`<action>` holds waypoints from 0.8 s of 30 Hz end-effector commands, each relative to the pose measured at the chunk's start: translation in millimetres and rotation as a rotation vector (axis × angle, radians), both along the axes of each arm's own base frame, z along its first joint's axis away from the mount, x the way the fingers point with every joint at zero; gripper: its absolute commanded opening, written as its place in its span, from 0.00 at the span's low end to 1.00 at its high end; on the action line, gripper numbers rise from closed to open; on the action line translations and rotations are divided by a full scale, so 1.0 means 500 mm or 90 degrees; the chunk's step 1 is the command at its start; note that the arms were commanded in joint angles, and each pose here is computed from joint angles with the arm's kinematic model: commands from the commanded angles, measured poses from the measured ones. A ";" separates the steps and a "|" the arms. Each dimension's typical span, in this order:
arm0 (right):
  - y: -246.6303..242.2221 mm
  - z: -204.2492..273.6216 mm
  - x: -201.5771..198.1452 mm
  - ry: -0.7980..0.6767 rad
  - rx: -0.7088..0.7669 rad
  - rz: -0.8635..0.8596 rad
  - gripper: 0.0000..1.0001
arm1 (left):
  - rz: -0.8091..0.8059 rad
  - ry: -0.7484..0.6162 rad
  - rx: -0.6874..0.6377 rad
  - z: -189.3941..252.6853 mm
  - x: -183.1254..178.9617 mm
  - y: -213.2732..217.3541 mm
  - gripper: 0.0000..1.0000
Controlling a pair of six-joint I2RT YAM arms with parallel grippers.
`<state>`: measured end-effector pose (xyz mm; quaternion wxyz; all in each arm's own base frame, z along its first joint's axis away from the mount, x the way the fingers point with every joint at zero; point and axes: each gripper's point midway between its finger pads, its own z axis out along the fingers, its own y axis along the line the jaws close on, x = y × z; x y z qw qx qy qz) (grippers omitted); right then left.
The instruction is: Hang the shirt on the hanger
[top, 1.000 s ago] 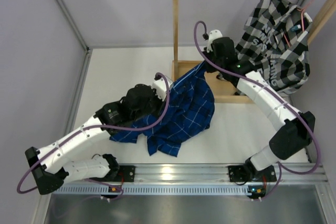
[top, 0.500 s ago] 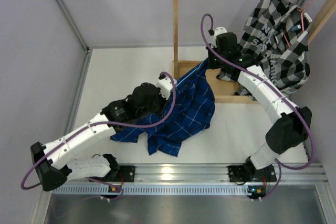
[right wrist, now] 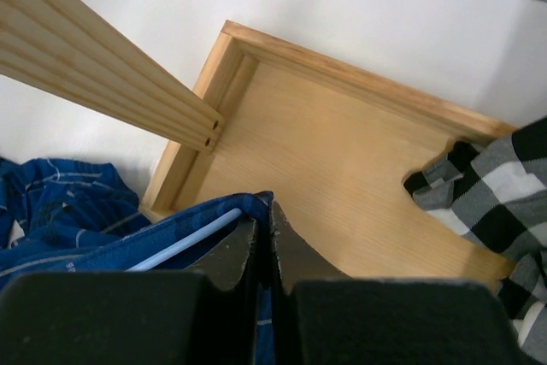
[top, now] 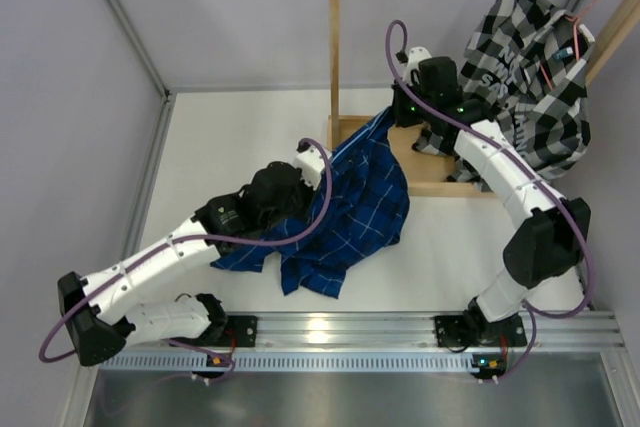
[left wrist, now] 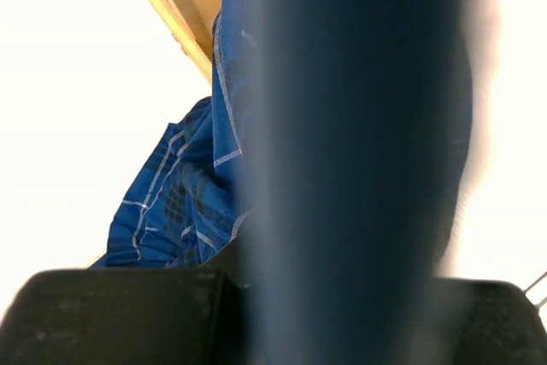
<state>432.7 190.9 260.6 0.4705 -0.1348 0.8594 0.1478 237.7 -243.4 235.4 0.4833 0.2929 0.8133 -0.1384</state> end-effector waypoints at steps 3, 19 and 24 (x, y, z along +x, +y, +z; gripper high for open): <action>-0.053 0.248 0.100 -0.277 -0.008 0.001 0.00 | 0.056 0.130 0.229 -0.153 -0.060 0.134 0.00; -0.076 0.255 0.138 -0.269 -0.037 -0.133 0.00 | 0.027 0.134 0.259 -0.159 -0.050 0.117 0.00; -0.137 0.295 0.146 -0.276 0.052 -0.205 0.00 | 0.028 0.145 0.257 -0.171 -0.056 0.118 0.00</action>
